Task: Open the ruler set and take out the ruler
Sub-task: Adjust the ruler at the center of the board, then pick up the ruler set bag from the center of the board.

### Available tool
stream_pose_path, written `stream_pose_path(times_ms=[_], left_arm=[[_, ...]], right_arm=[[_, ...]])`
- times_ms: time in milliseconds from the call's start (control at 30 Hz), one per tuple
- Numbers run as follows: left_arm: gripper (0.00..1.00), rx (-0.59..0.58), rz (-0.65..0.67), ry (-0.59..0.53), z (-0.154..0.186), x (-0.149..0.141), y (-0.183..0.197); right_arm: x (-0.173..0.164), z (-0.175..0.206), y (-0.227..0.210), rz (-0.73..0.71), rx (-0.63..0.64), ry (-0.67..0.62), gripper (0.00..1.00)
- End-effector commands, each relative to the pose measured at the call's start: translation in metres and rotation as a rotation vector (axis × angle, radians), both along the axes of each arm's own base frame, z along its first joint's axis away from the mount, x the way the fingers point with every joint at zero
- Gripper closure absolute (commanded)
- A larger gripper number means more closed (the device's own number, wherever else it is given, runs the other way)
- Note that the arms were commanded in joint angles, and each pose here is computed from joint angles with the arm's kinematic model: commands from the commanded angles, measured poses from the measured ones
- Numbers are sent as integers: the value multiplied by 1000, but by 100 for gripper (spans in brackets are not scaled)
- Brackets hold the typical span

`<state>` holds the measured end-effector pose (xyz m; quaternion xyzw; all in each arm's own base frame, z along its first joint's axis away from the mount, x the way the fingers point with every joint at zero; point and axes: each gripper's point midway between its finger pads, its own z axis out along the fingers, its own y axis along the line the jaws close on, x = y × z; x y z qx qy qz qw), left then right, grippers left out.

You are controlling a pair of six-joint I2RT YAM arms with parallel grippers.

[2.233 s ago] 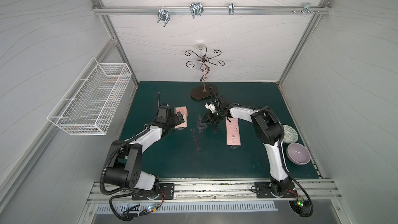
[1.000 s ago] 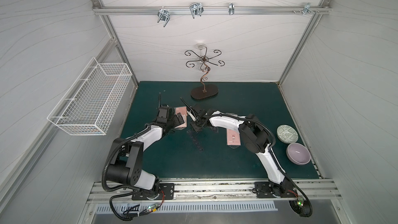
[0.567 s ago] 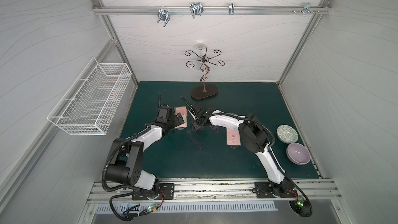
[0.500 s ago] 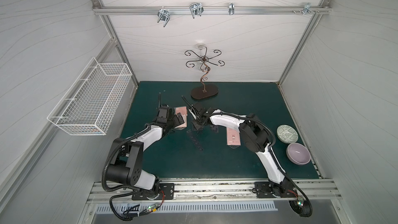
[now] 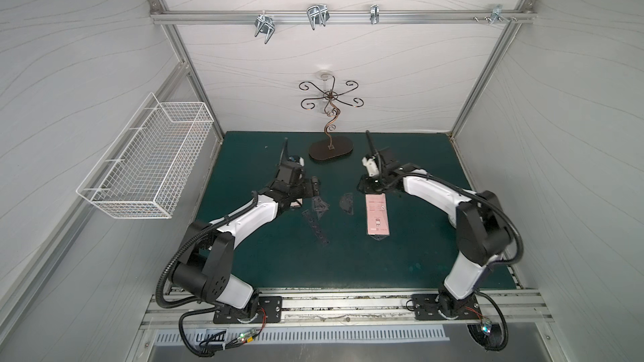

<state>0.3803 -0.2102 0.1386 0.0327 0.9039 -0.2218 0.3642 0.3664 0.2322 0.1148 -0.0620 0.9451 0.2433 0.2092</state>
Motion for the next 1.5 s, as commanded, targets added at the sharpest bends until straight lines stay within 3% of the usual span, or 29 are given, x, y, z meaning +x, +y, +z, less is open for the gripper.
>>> stream_pose_path(times_ms=[0, 133, 267, 400, 667, 867, 1000, 1200, 1300, 1367, 1467], left_arm=[[13, -14, -276, -46, 13, -18, -81], [11, -72, -408, 24, -2, -25, -130], [10, -53, -485, 135, -31, -35, -158], [17, -10, -505, 173, -63, -41, -168], [19, -1, -522, 293, -107, -47, -176], [32, -20, -536, 336, -129, -50, -181], [50, -42, -557, 331, -133, -51, -185], [51, -38, -549, 327, -138, -49, -186], [50, -35, -537, 312, -133, -47, -184], [42, -26, -495, 301, -121, -41, -176], [38, -96, -414, 241, -82, -25, -159]], right_arm=[[-11, -19, -56, -175, 70, 136, 58], [-18, -36, -100, -283, 158, 200, 49], [-26, -43, -96, -249, 263, 214, 41], [-34, -54, -81, -213, 377, 228, 38], [-38, -84, -55, -138, 352, 281, 37], [-34, -93, -44, -147, 441, 321, 55], [-29, -80, -36, -132, 521, 291, 69], [-26, -56, -26, -110, 683, 303, 73], [-27, -55, -26, -116, 689, 310, 92], [-26, -48, -28, -115, 707, 306, 97], [-23, -28, -30, -97, 720, 268, 97]])
